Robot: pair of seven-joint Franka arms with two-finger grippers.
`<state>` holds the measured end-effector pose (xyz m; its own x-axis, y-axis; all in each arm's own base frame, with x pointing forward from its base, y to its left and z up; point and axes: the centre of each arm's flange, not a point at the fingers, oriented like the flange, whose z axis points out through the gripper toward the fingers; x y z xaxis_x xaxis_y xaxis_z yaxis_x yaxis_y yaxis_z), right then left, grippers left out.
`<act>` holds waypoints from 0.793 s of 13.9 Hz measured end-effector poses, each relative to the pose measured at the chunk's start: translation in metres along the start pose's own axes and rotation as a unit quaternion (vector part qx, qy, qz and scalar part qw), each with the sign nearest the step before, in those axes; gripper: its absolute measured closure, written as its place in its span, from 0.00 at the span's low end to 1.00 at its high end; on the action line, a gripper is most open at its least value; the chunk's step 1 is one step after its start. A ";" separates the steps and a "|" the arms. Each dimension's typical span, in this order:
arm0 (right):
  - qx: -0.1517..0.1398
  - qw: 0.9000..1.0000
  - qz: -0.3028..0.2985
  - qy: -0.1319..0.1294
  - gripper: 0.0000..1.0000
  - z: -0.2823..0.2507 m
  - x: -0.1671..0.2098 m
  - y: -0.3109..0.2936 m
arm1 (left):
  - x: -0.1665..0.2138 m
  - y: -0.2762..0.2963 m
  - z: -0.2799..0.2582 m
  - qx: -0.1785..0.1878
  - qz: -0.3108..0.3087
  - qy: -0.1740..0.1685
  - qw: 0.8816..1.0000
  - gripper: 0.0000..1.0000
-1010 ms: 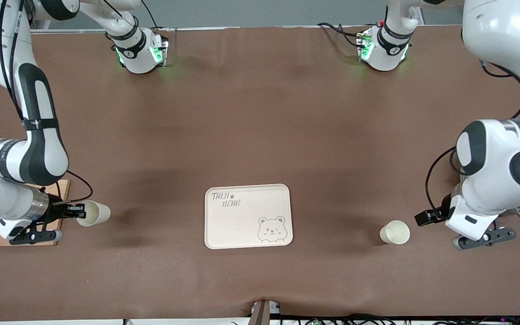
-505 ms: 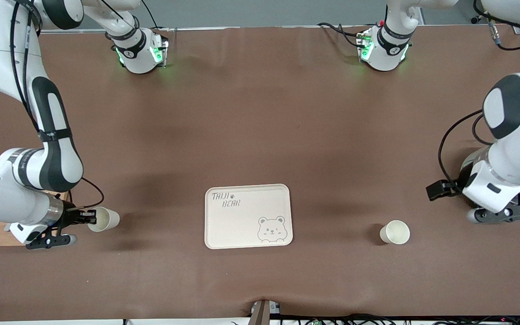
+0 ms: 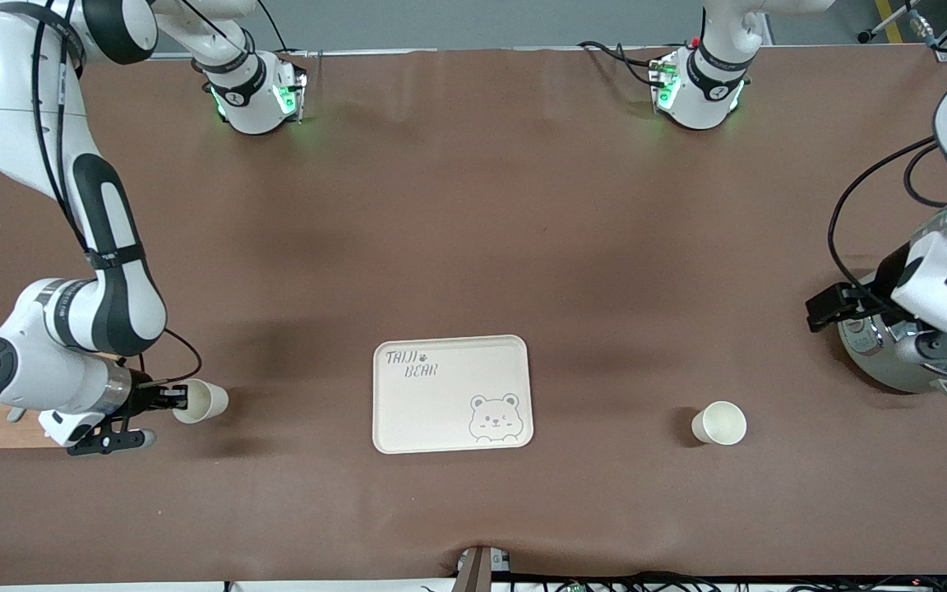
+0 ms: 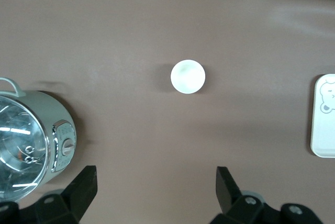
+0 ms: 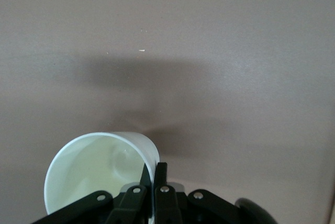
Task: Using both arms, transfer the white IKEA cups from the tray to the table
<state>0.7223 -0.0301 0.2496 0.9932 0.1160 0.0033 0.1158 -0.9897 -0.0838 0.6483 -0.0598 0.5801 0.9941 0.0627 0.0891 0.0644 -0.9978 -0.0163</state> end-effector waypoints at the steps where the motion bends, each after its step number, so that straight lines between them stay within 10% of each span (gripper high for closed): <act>1: -0.001 1.000 -0.001 0.001 0.97 0.005 0.001 -0.001 | -0.002 -0.001 -0.006 -0.001 -0.001 0.002 1.000 0.00; 11: -0.001 1.000 -0.003 -0.002 0.90 0.017 0.001 -0.004 | -0.008 -0.019 -0.026 -0.003 -0.013 0.004 1.000 0.00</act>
<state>0.7227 -0.0246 0.2329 0.9925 0.1221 0.0003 0.1217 -0.9891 -0.0827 0.6370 -0.0415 0.6059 0.9914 0.0885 0.0967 0.0898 -0.9959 -0.0086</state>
